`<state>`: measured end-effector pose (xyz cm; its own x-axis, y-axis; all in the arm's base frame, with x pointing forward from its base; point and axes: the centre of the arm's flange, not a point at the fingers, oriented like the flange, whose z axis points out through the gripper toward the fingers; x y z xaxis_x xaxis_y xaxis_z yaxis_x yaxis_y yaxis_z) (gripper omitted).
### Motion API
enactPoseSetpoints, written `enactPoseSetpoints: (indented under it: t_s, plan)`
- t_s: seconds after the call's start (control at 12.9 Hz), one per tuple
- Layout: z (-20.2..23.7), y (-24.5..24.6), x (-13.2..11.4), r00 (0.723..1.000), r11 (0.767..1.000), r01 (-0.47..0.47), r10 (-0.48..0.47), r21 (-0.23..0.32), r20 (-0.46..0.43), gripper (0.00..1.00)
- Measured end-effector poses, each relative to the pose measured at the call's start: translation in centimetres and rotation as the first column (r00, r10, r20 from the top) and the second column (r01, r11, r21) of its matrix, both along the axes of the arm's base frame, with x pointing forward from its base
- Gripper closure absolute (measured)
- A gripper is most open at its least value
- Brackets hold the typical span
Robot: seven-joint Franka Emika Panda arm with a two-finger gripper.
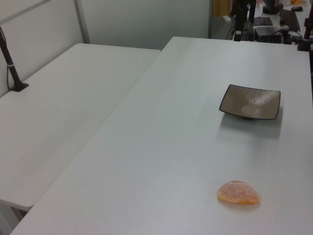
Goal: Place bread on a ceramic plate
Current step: 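Move the open gripper from above the table toward the bread roll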
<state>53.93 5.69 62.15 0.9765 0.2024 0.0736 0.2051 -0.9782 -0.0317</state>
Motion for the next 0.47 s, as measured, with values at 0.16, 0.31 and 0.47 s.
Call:
enactPoseSetpoints:
  t_s: [0.16, 0.31, 0.47]
  plan:
    - [0.02, 0.01, 0.02, 1.000, 1.000, -0.001, 0.001, -0.001, 0.003, 0.00]
    - [0.11, 0.28, 0.11, 1.000, 1.000, -0.006, 0.006, 0.000, 0.013, 0.00]
    - [0.15, 0.40, 0.17, 1.000, 1.000, -0.008, 0.008, 0.001, 0.020, 0.00]
